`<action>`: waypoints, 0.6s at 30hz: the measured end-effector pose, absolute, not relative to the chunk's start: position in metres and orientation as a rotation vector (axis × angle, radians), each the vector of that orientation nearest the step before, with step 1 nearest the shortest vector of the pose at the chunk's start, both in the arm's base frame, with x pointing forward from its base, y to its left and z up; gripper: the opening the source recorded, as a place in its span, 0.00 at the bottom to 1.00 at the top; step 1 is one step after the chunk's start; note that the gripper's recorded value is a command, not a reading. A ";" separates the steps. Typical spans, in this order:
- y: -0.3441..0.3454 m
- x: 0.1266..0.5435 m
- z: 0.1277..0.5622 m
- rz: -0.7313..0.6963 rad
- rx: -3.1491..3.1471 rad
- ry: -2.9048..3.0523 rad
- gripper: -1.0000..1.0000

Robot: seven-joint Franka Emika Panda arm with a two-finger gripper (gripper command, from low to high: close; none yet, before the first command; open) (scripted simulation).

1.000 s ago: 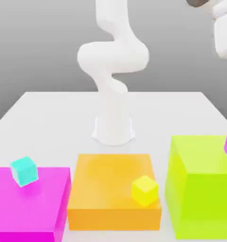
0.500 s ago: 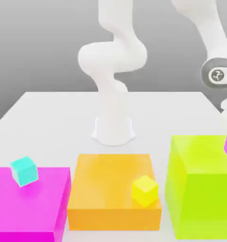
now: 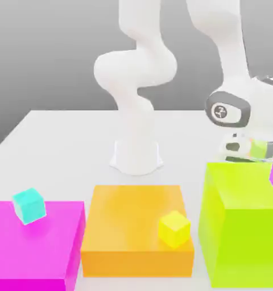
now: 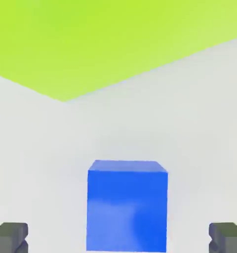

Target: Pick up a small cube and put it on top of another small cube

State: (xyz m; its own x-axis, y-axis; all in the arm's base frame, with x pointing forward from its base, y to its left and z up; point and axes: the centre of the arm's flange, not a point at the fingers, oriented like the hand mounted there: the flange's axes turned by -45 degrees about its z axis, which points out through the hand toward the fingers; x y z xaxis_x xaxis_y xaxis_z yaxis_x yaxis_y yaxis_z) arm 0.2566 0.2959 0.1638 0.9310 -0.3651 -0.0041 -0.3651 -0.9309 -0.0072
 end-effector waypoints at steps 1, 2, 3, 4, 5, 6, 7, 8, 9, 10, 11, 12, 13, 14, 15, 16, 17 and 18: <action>0.296 0.257 0.156 0.004 -3.079 0.585 0.50; 0.296 0.256 0.148 0.004 -3.079 0.586 0.50; 0.295 0.256 0.139 0.004 -3.081 0.586 0.50; 0.294 0.256 0.131 0.003 -3.083 0.585 0.50; 0.293 0.255 0.126 0.002 -3.085 0.583 0.00; 0.293 0.255 0.126 0.002 -3.085 0.583 0.00; 0.293 0.255 0.126 0.002 -3.085 0.583 0.00; 0.293 0.255 0.126 0.002 -3.084 0.583 0.00; 0.293 0.255 0.126 0.002 -3.083 0.583 0.00; 0.293 0.255 0.126 0.001 -3.082 0.583 0.00; 0.293 0.255 0.123 0.001 -3.084 0.583 0.00; 0.293 0.255 0.127 0.001 -3.083 0.584 0.00; 0.294 0.256 0.132 0.002 -3.081 0.585 0.00; 0.295 0.256 0.140 0.002 -3.079 0.586 0.00; 0.296 0.257 0.147 0.003 -3.078 0.586 0.00; 0.296 0.257 0.155 0.003 -3.077 0.587 0.00; 0.296 0.257 0.163 0.002 -3.077 0.586 0.00; 0.295 0.257 0.171 0.001 -3.078 0.586 0.00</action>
